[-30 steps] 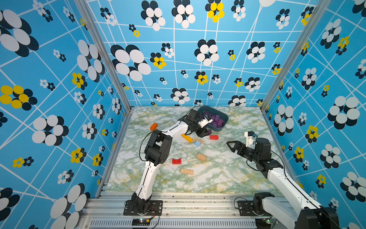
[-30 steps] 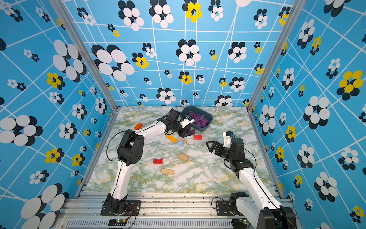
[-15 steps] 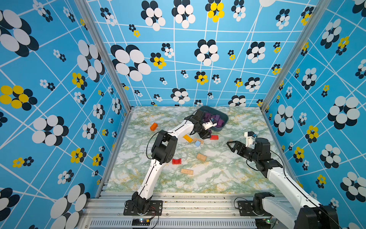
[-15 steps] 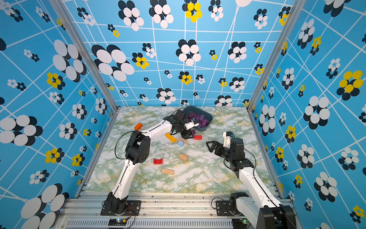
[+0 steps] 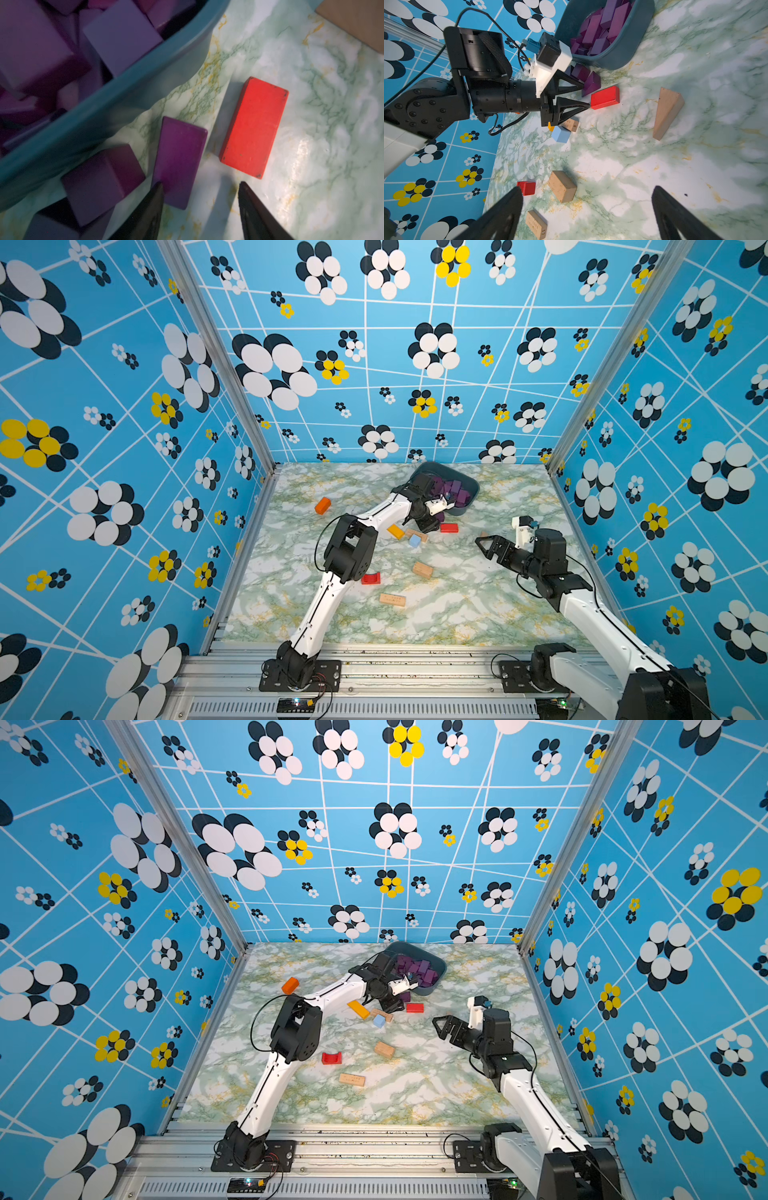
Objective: Pick purple bricks into the storage bin
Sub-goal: Pick up the building block from the center of the board.
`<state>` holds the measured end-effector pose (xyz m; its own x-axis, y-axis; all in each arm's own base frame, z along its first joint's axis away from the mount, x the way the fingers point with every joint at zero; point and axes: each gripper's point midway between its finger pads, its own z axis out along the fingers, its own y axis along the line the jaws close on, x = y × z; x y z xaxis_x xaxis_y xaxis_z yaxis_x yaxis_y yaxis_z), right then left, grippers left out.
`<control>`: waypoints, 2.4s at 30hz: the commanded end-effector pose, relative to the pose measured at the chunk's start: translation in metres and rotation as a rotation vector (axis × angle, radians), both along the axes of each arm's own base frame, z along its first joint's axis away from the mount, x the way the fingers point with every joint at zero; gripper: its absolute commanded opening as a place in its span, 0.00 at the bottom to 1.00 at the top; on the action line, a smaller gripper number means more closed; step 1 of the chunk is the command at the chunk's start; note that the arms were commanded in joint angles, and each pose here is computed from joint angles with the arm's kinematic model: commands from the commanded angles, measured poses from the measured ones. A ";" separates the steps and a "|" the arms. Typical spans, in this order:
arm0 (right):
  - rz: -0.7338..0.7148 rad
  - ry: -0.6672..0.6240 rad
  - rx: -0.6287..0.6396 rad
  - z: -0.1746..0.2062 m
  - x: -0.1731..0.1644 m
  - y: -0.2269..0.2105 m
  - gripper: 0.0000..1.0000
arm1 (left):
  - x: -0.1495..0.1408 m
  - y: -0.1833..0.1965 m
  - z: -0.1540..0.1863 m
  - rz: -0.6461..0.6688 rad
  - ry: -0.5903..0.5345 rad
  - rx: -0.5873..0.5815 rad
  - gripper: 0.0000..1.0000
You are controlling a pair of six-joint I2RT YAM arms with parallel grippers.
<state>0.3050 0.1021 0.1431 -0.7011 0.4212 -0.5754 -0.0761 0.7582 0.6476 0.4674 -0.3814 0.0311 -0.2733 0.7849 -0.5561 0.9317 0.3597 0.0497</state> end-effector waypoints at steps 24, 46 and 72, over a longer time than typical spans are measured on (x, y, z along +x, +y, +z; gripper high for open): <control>-0.007 0.051 -0.009 -0.012 0.001 -0.002 0.99 | 0.017 -0.007 -0.015 -0.040 -0.080 0.046 0.64; -0.010 0.071 -0.043 -0.019 -0.001 -0.006 0.99 | -0.020 -0.029 -0.030 -0.245 -0.067 0.154 0.54; -0.046 0.079 -0.058 -0.019 -0.002 -0.012 0.99 | -0.004 -0.040 0.060 -0.100 -0.213 -0.032 0.22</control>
